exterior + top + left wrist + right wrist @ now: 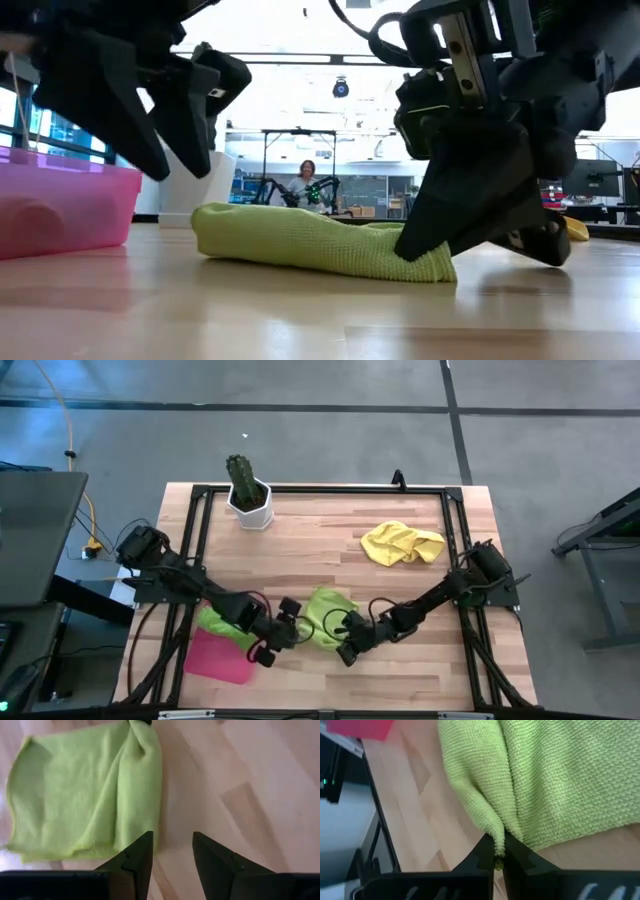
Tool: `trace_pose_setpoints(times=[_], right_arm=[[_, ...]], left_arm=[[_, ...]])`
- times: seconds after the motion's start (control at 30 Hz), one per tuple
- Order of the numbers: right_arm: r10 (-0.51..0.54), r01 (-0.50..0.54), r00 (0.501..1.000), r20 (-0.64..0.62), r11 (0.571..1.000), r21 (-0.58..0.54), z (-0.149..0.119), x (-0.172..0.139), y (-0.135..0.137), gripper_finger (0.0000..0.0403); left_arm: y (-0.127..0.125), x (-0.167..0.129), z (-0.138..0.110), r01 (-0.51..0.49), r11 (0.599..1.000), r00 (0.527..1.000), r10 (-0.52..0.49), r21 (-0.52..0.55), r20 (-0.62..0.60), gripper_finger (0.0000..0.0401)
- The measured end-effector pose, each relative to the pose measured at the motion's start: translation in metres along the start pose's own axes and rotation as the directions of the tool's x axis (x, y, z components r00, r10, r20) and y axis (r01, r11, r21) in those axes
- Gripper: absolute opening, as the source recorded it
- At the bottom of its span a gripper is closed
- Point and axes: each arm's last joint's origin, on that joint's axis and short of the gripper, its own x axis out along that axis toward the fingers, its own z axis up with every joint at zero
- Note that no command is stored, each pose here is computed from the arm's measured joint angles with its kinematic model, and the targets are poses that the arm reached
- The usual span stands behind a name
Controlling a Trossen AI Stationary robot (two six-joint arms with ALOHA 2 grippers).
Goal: Roll microfiber towels into tight, uniform cylinder then place into a basket
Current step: Roll the light green towel
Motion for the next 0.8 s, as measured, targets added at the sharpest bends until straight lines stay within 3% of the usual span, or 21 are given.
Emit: trace_pose_setpoints(times=[0.23,0.57,0.67,0.8], right_arm=[[-0.014,0.012,0.999,0.031,0.997,0.082,-0.004,-0.001,0.001,0.0002],[0.005,-0.006,1.0,0.006,0.969,0.246,-0.004,-0.001,0.002,0.0005],[0.003,-0.008,1.0,0.022,0.97,0.244,-0.003,-0.002,0.003,0.0006],[-0.005,-0.01,0.994,0.11,0.991,0.135,-0.001,-0.011,0.009,0.0002]], left_arm=[[-0.01,0.015,0.001,-0.166,0.983,0.986,0.166,0.083,0.017,0.0129],[-0.011,0.032,-0.008,-0.299,0.942,0.95,0.309,0.154,-0.046,0.0129],[-0.014,0.032,-0.007,-0.329,0.927,0.939,0.341,0.181,-0.037,0.0129],[-0.017,0.032,-0.006,-0.307,0.925,0.947,0.321,0.225,-0.026,0.0129]])
